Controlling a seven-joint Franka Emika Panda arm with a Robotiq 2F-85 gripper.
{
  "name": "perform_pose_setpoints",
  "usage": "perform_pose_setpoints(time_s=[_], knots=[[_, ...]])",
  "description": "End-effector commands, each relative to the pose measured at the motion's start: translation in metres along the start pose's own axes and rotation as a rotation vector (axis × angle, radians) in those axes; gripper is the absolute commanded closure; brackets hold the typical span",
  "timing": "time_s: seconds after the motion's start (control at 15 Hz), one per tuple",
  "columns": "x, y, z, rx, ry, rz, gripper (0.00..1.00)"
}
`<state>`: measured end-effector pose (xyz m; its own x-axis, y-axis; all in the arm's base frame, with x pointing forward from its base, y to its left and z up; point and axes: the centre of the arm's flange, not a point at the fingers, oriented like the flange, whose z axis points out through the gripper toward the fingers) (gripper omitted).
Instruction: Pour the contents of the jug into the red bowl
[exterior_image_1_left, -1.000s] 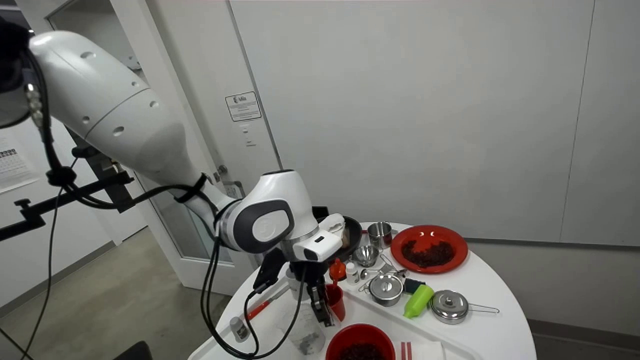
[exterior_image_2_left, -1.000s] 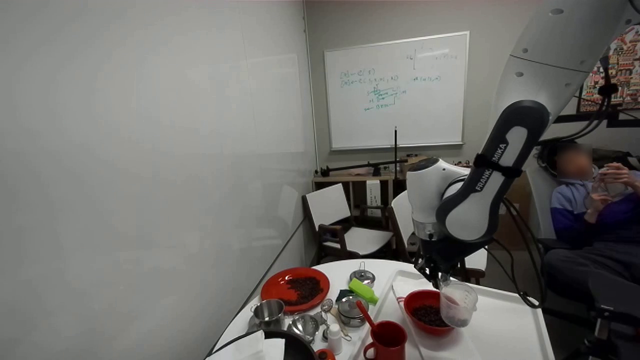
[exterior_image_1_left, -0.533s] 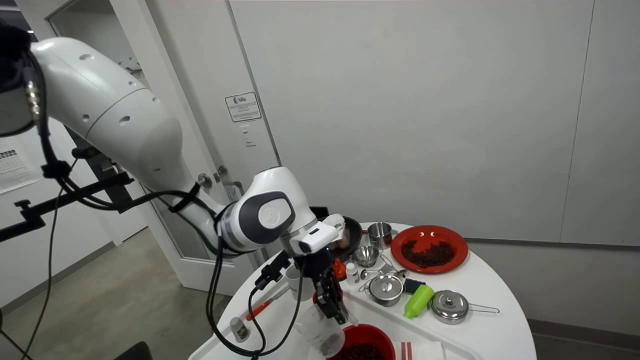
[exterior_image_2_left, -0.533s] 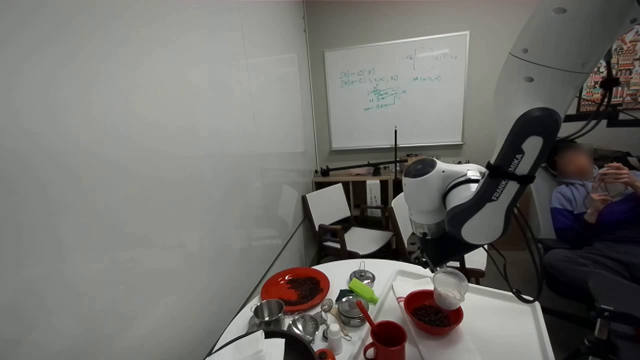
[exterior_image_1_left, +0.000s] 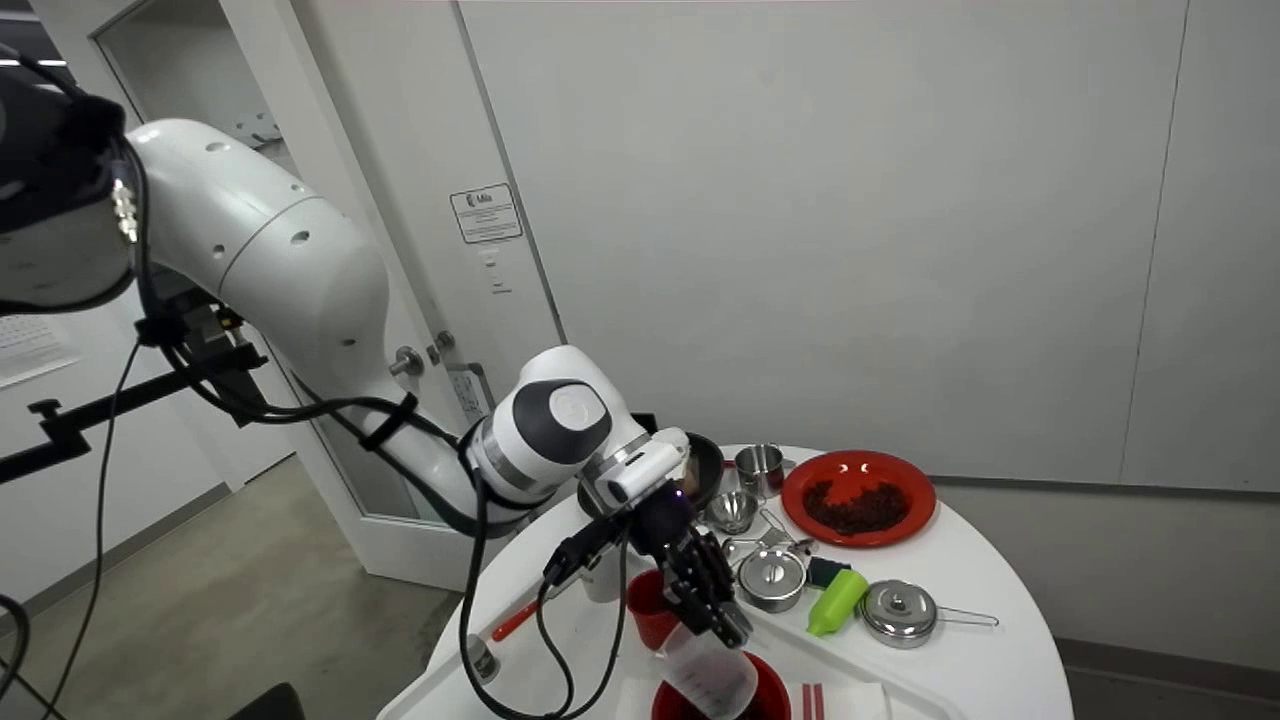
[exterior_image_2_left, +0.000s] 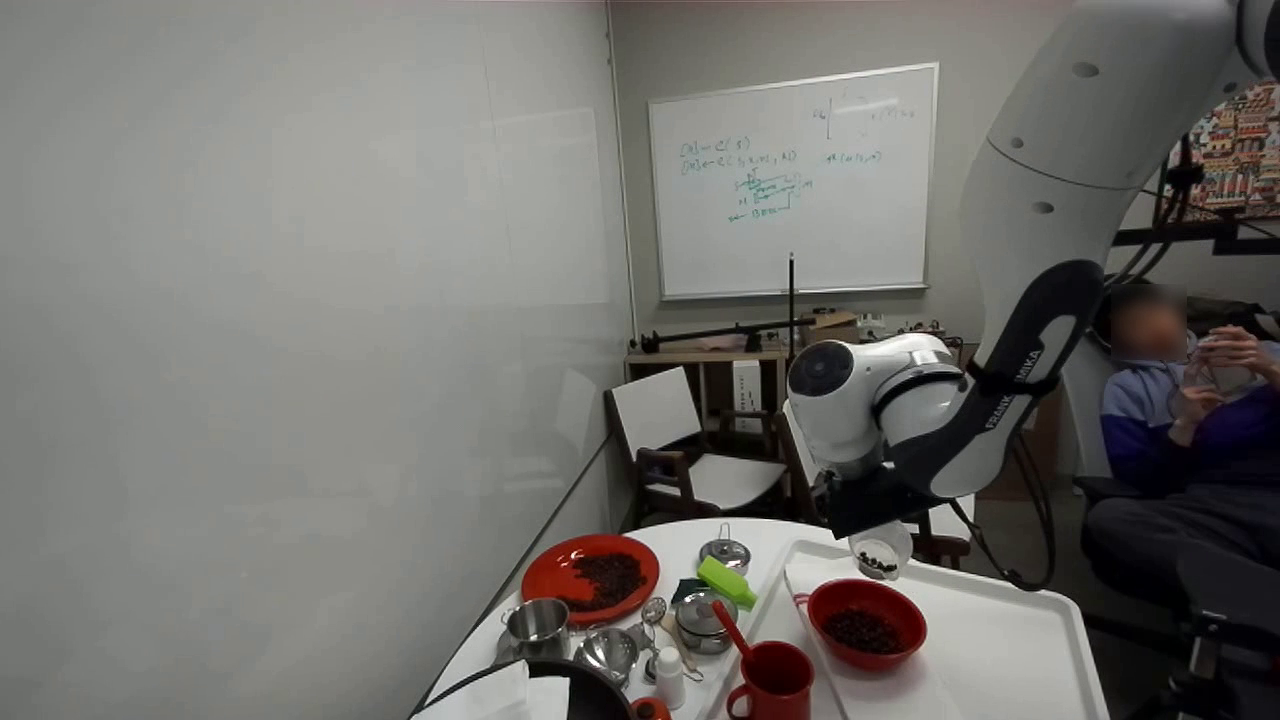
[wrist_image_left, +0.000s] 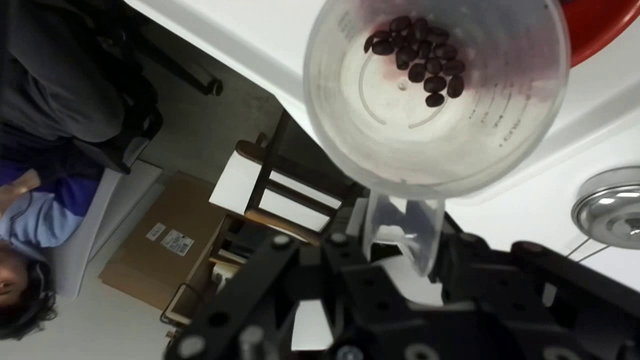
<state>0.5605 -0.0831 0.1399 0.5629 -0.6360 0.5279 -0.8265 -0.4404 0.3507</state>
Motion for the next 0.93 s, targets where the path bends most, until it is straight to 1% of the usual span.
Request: perform_pose_setpoints(time_s=[0.0, 0.53, 0.87], knots=[[-0.003, -0.015, 0.004, -0.095, 0.143, 0.071, 0.89], [-0.022, -0.032, 0.000, -0.250, 0.465, 0.171, 0.90], [-0.037, -0.042, -0.002, -0.306, 0.625, 0.234, 0.90]])
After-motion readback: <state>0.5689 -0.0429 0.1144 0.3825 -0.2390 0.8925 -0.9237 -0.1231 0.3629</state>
